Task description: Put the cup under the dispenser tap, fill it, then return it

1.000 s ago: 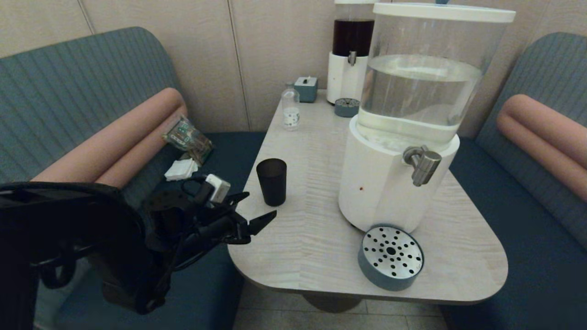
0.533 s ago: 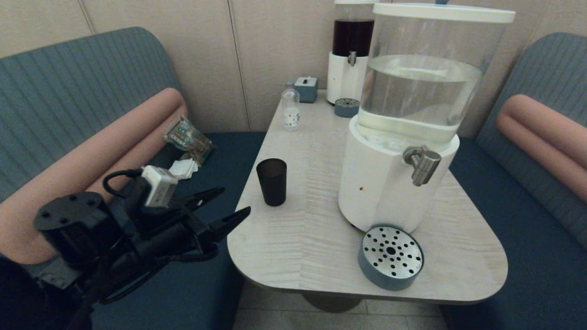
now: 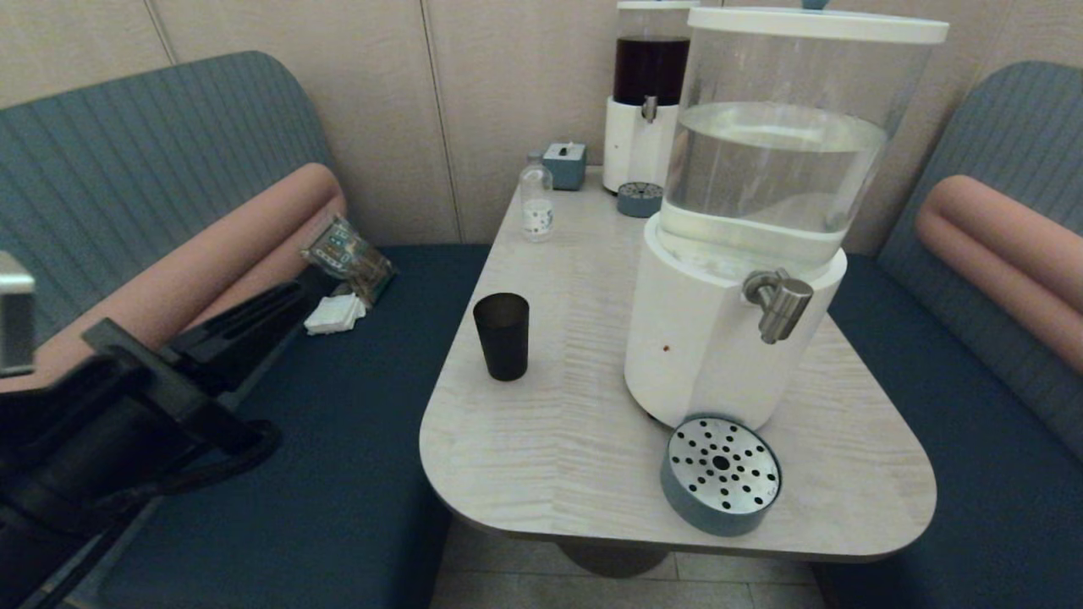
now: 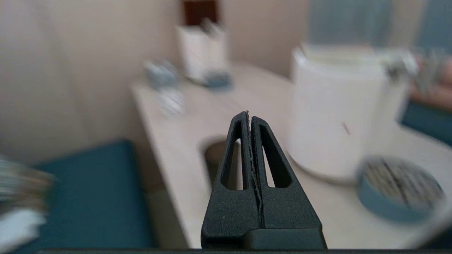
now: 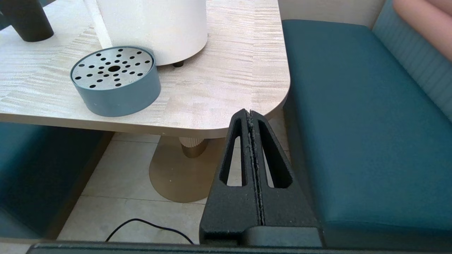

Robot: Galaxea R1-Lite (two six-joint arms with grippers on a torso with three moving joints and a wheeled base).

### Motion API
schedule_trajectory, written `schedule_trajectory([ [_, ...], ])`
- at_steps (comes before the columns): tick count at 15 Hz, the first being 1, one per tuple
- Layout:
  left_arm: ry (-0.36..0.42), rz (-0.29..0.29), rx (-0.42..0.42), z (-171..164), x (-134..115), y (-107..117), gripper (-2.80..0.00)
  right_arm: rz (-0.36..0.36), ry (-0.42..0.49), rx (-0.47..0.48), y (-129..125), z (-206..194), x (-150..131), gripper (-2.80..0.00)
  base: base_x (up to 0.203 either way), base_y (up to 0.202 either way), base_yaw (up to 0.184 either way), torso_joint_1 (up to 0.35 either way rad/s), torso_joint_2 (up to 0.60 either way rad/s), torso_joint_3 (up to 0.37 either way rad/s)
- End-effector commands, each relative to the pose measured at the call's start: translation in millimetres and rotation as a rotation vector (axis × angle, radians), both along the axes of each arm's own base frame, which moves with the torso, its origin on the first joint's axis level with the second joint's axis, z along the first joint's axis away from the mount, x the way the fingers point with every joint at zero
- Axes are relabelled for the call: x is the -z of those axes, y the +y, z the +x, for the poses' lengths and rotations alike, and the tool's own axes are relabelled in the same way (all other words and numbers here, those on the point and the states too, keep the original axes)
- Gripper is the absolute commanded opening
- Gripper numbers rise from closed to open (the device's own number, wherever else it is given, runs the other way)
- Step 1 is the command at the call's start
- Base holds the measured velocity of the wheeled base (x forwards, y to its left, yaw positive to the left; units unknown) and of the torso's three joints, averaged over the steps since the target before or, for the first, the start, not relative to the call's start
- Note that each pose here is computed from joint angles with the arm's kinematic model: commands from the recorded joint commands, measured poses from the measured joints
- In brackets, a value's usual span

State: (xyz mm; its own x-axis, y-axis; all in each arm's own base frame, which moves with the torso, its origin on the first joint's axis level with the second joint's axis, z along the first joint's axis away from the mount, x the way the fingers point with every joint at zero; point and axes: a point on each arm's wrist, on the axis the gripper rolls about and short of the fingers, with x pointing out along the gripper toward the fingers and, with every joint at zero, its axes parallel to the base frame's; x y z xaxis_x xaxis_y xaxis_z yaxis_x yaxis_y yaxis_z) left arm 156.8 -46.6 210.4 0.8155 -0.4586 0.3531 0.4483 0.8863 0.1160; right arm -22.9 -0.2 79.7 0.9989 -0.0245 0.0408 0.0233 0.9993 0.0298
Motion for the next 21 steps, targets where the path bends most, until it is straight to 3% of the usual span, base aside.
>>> schedule_trajectory([
  [1, -0.135, -0.054, -0.045, -36, -26, 11, -2.8, 0.002, 0.016, 0.0, 0, 1, 4, -2.8, 0.0, 0.0, 0.0, 0.0, 0.0, 0.0],
  [6, -0.206, -0.115, -0.274, -106, -66, 38, -2.8, 0.001, 0.016, 0.0, 0, 1, 4, -2.8, 0.0, 0.0, 0.0, 0.0, 0.0, 0.0],
  [8, -0.244, -0.115, -0.361, -137, -69, 44, -2.8, 0.0, 0.016, 0.0, 0, 1, 4, -2.8, 0.0, 0.0, 0.0, 0.0, 0.0, 0.0],
  [10, -0.241, -0.105, -0.385, -161, -64, 45, -2.8, 0.0, 0.016, 0.0, 0, 1, 4, -2.8, 0.0, 0.0, 0.0, 0.0, 0.0, 0.0],
  [13, -0.162, -0.072, -0.375, -195, -36, 45, -2.8, 0.0, 0.016, 0.0, 0, 1, 4, -2.8, 0.0, 0.0, 0.0, 0.0, 0.0, 0.0],
  [15, -0.083, -0.049, -0.363, -206, -13, 44, -2.8, 0.0, 0.015, 0.0, 0, 1, 4, -2.8, 0.0, 0.0, 0.0, 0.0, 0.0, 0.0],
  [19, -0.007, -0.012, -0.377, -213, 37, 44, -2.8, 0.0, 0.016, 0.0, 0, 1, 4, -2.8, 0.0, 0.0, 0.0, 0.0, 0.0, 0.0],
  [21, 0.06, 0.082, -0.408, -200, 74, 44, -2.8, 0.002, 0.016, 0.0, 0, 1, 4, -2.8, 0.0, 0.0, 0.0, 0.0, 0.0, 0.0],
])
